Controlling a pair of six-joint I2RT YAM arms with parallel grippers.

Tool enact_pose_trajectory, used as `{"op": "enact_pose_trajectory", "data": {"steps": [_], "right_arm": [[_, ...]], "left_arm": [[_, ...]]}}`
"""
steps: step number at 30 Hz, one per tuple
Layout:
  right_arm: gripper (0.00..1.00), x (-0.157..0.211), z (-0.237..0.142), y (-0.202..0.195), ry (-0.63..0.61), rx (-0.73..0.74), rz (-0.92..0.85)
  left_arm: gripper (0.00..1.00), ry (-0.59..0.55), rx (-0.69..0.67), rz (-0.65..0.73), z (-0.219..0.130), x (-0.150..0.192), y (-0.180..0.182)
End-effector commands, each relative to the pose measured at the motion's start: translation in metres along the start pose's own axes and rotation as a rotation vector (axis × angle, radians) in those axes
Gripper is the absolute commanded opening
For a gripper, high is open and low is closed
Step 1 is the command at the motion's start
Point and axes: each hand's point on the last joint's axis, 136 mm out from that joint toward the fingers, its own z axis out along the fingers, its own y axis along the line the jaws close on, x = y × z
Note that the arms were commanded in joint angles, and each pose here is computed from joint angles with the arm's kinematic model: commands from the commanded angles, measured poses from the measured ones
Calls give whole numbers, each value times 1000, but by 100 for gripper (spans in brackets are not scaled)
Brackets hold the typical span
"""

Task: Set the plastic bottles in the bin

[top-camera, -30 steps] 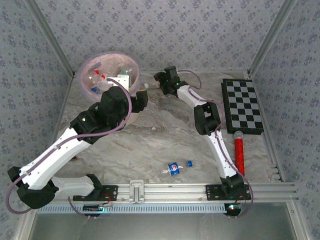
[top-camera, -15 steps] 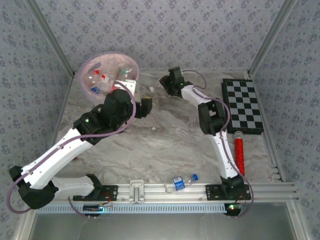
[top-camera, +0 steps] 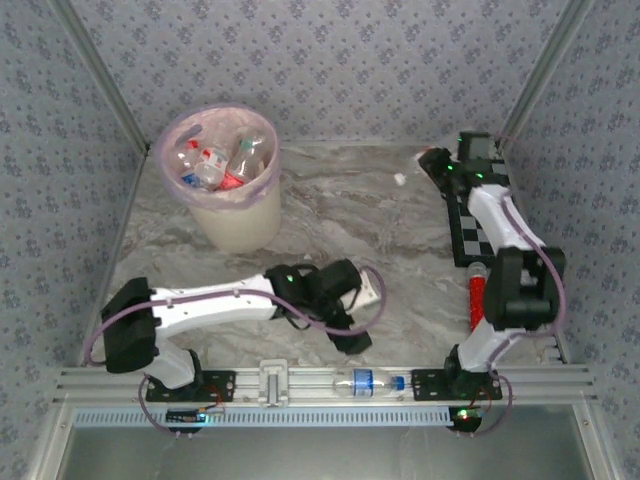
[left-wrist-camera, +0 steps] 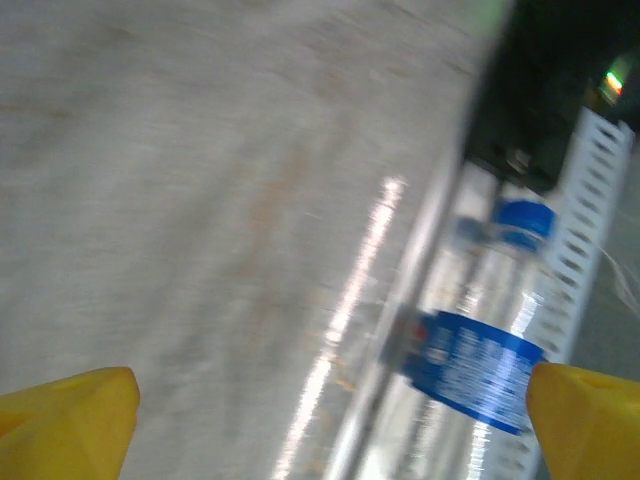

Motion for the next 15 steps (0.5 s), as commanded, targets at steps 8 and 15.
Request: {"op": "enact_pose_trajectory", "data": {"steps": [8, 15], "right_arm": [[49, 20, -58, -28, 63, -21, -32], [50, 21, -66, -37, 58, -36, 8]], "left_arm": [[99, 152, 143, 185, 48, 13, -50], [99, 282, 198, 303, 66, 42, -75]]}}
